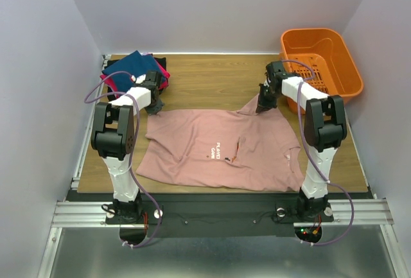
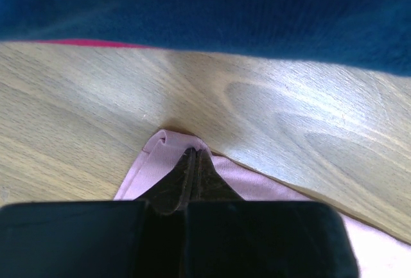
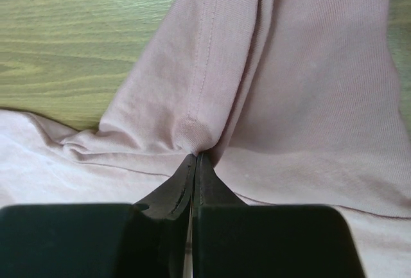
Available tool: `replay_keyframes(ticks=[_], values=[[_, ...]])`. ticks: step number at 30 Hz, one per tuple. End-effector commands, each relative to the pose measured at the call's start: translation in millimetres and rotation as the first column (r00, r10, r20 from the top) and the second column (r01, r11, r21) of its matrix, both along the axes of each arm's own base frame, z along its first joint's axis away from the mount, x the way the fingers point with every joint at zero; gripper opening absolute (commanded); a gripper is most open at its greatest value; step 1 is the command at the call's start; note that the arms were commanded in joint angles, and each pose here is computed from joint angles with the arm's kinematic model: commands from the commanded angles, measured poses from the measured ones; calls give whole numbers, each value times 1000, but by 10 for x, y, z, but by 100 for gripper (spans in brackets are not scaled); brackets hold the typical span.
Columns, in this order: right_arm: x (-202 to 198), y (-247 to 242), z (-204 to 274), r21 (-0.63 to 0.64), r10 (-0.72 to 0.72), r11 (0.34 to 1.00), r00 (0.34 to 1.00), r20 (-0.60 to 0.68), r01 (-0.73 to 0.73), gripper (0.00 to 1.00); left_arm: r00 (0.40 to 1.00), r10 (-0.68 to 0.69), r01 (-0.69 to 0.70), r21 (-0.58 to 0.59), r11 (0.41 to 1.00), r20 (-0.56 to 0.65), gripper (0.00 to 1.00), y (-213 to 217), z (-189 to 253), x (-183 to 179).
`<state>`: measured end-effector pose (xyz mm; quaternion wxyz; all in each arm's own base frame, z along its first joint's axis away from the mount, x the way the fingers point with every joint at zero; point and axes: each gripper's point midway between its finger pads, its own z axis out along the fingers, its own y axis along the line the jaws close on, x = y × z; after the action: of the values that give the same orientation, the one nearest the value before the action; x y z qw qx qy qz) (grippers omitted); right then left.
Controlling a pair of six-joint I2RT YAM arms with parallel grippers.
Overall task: Fold and stack the t-shirts
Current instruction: Fold the tshirt
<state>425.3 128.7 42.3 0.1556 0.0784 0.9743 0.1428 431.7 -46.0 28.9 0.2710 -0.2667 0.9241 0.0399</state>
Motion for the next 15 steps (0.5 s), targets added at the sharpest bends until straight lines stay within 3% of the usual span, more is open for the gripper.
replay_keyframes(ticks=[1, 15], values=[[10, 67, 410, 33, 7, 999, 995, 98, -10, 1, 999, -7, 7, -7, 1000, 51, 0, 10, 248, -2], [-447, 267, 761, 54, -13, 998, 992, 122, 7, 0, 984, -49, 55, -31, 998, 170, 0, -25, 638, -66]])
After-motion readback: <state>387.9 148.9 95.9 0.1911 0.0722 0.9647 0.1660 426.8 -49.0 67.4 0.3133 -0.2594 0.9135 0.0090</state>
